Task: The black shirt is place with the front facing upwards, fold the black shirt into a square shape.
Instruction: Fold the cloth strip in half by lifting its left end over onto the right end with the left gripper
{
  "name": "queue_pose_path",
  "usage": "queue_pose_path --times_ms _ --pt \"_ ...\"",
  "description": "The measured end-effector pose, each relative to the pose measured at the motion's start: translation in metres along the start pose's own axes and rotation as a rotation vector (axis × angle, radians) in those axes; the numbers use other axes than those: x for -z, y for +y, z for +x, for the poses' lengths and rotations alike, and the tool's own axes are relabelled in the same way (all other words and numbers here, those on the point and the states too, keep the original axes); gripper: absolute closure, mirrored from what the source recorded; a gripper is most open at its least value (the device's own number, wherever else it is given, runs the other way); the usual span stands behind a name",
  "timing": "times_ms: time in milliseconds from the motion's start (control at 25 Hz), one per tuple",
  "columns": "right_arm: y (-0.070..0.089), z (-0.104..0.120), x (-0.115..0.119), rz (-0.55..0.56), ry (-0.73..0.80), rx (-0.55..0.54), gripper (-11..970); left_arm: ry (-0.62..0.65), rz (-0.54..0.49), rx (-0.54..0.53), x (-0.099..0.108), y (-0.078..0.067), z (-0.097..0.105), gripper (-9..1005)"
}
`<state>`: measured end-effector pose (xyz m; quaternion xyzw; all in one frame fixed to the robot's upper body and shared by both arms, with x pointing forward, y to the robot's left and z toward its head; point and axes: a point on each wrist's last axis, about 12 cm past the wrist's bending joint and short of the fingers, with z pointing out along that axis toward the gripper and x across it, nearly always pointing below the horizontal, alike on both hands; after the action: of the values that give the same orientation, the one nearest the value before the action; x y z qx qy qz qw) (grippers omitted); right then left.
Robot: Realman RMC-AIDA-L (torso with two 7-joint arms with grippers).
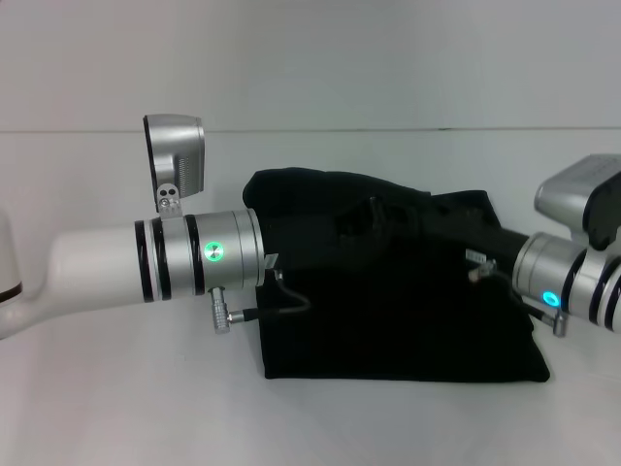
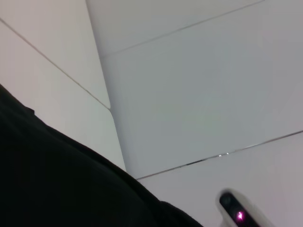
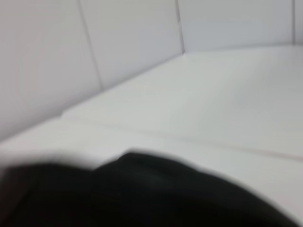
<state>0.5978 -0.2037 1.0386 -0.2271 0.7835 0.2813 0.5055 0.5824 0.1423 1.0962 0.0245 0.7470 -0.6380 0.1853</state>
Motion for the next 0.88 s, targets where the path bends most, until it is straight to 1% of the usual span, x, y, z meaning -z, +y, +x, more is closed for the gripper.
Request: queue_pose_path --times_ms 120,320,480,600,680,880 --pt "-0.002 -0.009 -0.003 0.022 -0.052 -0.041 30 0.018 0.014 -0.010 -0.001 -0.002 0.002 937" --pt "-0.005 -0.016 -0.004 0.044 -0.092 -0.060 30 0.056 0.036 -0.033 -0.003 -0.006 0.005 935" --pt "-0.010 -0.020 -0.002 0.065 -0.125 -0.077 30 0.136 0.035 -0.063 -0.010 -0.009 0.010 934" --pt "-0.015 -0.022 0.003 0.081 -0.150 -0.088 30 0.203 0.032 -0.084 -0.018 -0.013 0.014 932" --pt "-0.019 -0.022 0.008 0.092 -0.166 -0.095 30 0.225 0.026 -0.093 -0.021 -0.013 0.016 931" --pt "-0.026 -0.013 0.025 0.119 -0.193 -0.117 30 0.210 -0.017 -0.093 -0.026 -0.007 0.018 929"
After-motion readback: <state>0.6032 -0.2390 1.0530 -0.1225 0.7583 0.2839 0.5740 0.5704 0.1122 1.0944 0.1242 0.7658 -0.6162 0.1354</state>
